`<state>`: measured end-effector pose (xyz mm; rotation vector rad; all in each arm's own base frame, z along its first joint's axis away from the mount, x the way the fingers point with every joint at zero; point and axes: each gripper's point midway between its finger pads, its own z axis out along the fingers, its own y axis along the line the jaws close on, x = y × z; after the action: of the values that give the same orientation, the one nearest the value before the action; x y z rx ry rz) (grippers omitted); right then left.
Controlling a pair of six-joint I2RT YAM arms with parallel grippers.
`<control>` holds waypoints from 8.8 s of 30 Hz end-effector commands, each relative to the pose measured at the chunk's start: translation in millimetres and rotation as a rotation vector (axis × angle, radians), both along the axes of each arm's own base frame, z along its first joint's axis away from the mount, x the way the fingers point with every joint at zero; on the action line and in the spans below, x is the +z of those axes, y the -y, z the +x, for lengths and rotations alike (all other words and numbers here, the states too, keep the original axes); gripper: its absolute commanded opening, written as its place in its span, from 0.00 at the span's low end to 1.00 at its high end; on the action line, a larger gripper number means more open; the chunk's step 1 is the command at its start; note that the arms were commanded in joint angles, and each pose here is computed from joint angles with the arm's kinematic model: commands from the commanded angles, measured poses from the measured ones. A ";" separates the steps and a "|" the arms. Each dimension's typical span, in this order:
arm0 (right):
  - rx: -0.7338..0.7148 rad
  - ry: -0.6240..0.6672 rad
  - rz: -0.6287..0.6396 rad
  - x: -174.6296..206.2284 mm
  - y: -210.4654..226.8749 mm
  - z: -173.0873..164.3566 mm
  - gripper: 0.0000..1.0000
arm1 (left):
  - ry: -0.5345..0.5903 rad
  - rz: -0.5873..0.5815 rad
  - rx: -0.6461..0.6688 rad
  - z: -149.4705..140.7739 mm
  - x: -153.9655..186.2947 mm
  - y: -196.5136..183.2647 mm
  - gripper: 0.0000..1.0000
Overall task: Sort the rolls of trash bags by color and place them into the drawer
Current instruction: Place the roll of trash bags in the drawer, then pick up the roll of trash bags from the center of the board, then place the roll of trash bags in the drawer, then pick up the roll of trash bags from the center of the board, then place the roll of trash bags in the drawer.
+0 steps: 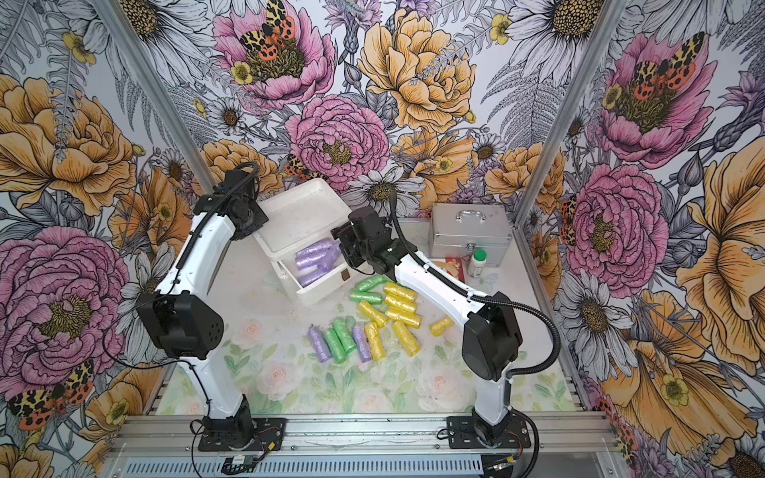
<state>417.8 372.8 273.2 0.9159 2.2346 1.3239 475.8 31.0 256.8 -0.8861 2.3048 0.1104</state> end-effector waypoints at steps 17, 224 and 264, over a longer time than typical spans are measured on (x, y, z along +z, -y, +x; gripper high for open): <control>0.238 0.401 -0.449 2.4 74.7 -65.1 0.68 | -0.072 -0.226 -0.029 -15.5 -20.7 32.5 0.00; 1.291 0.580 -1.203 -249.6 -86.1 -191.5 0.42 | -0.128 -0.302 -0.069 -8.0 -44.5 50.8 0.00; 0.969 0.872 -0.599 54.5 -71.9 -214.8 0.22 | -0.131 -0.304 -0.058 -9.0 -45.4 45.1 0.00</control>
<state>190.2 453.2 278.6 -0.9944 2.1525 0.8324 477.8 28.6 255.2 -0.8708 2.3328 0.0607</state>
